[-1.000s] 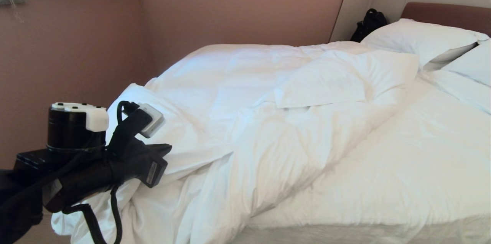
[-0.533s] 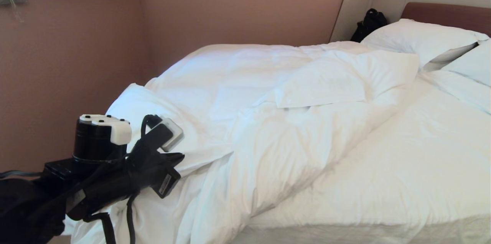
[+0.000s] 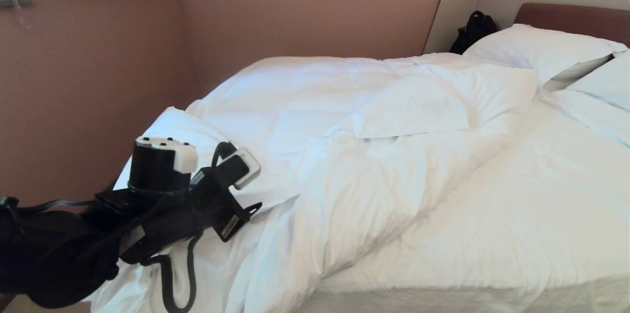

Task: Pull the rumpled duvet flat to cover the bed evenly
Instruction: Flatten the corners of the folded blanket

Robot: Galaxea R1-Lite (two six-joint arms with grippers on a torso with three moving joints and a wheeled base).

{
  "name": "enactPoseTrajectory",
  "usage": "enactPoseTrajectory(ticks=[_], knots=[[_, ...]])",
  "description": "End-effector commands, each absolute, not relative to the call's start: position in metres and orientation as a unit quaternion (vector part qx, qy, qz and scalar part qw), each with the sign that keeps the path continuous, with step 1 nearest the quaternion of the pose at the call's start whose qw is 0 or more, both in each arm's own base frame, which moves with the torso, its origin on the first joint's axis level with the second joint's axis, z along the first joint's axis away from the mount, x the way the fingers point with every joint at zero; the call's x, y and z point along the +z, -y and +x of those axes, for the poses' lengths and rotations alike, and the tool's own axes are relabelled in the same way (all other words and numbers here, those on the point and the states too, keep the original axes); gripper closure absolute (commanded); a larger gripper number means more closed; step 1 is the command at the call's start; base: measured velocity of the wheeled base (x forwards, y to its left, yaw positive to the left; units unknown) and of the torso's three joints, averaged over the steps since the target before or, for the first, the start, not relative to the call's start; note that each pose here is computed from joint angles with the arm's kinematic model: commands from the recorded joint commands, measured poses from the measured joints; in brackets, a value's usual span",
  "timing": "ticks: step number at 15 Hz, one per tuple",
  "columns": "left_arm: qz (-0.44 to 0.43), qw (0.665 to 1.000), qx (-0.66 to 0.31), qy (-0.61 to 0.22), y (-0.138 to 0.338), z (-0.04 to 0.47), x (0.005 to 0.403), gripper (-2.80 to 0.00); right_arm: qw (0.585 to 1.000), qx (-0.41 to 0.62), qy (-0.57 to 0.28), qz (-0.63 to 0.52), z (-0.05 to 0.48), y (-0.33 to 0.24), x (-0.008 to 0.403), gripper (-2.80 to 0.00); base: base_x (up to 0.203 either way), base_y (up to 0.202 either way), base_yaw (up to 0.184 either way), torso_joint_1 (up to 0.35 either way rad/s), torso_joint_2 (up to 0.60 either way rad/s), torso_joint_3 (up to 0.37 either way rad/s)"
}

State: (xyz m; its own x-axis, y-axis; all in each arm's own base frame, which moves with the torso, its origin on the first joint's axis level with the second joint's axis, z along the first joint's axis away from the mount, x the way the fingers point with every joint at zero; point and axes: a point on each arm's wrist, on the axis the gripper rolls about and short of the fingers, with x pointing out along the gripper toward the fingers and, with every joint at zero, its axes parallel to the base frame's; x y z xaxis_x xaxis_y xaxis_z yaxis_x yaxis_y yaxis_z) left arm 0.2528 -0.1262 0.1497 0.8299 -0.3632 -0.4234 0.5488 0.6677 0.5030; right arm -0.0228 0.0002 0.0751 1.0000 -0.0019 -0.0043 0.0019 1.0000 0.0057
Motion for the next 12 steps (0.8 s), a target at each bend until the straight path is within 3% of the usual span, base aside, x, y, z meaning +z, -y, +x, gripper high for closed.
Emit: enactPoseTrajectory(ticks=[1, 7, 12], knots=[[0.342, 0.888, -0.266, -0.154, 0.144, 0.252, 0.138, -2.8, 1.0, -0.001, -0.002, 0.003, -0.023, 0.0, 0.075, 0.0, 0.0, 0.0, 0.0, 0.0, 0.0, 0.0], [0.388, 0.87, -0.231, -0.199, 0.155, 0.264, 0.109, -2.8, 1.0, -0.001, -0.002, 0.003, -0.023, 0.0, 0.075, 0.0, 0.0, 0.0, 0.0, 0.0, 0.0, 0.0], [0.388, 0.876, -0.206, -0.197, 0.159, 0.282, 0.098, -2.8, 1.0, -0.001, -0.002, 0.003, -0.023, 0.0, 0.075, 0.0, 0.0, 0.0, 0.0, 0.0, 0.0, 0.0]])
